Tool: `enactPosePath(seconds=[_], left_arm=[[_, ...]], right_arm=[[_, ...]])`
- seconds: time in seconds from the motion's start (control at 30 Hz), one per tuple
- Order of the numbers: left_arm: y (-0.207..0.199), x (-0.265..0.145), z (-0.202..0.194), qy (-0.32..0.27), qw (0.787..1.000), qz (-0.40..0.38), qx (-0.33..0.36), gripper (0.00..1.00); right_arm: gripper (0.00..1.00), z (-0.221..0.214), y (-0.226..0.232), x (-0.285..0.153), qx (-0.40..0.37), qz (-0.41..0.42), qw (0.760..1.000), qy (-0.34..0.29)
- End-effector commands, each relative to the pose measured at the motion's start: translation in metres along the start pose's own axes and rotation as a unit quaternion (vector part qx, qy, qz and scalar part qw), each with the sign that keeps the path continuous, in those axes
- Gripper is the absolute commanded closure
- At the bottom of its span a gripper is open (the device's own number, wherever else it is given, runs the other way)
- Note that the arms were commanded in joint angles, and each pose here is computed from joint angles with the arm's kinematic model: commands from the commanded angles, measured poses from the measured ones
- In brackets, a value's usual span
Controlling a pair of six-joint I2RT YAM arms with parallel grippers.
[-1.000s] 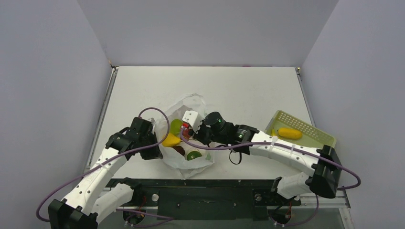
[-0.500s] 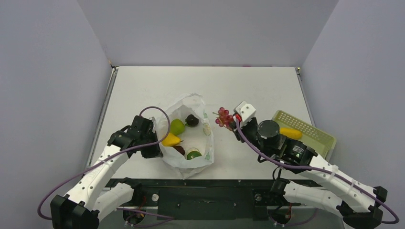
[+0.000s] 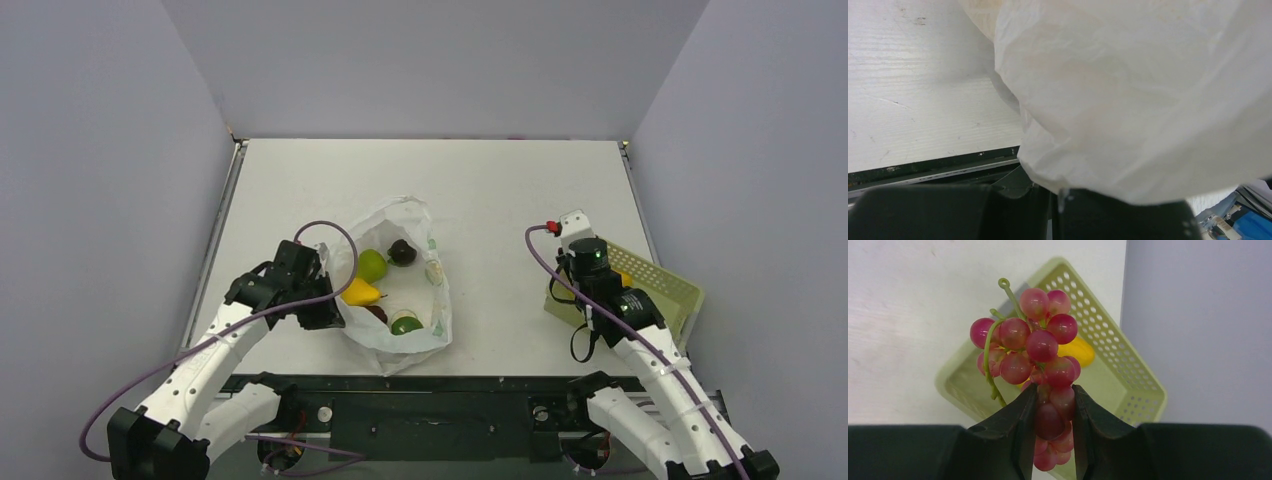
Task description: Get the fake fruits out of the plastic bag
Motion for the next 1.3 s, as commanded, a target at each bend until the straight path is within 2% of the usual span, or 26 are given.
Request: enactPosePath(seconds=[0.0, 0.23, 0.3, 0.47, 0.77, 1.07, 1.27], left_arm=[[-0.012, -0.004, 0.009, -0.005, 0.999, -0.036, 0.025, 1.0], [-0.016, -0.009, 0.004, 0.005, 0.998, -0.055, 0.039, 1.0], [-0.017, -0.008, 0.001, 0.01, 0.997, -0.066, 0.039, 1.0], [-0.018, -0.006, -0.012, 0.03, 0.995, -0.092, 0.039, 1.0], [-0.017, -0.002, -0.021, 0.027, 0.993, -0.11, 0.023, 1.0], [-0.015, -0.005, -0.011, 0.011, 0.996, -0.088, 0.029, 1.0], [-0.015, -0.008, -0.003, -0.002, 0.997, -0.075, 0.034, 1.0]], right_arm=[[1.0, -0.028, -0.012, 0.011, -0.059, -0.004, 0.995, 0.078], [1.0, -0.088, -0.027, 0.002, -0.162, 0.006, 0.965, 0.204], [1.0, -0.097, -0.029, 0.001, -0.198, 0.009, 0.956, 0.214], [1.0, -0.103, -0.018, 0.013, -0.225, 0.048, 0.949, 0.217], [1.0, -0.082, -0.001, 0.042, -0.202, 0.096, 0.957, 0.185], [1.0, -0.072, 0.014, 0.058, -0.191, 0.125, 0.96, 0.16], [0.82, -0.07, 0.028, 0.066, -0.187, 0.142, 0.96, 0.155]])
Point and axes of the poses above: each gripper's point midway between its finger pads, its own x axis out along the fingers, its own y axis along the line the jaws close on, z = x × y, the point moved 4 cm from there along -x, back along the fingers
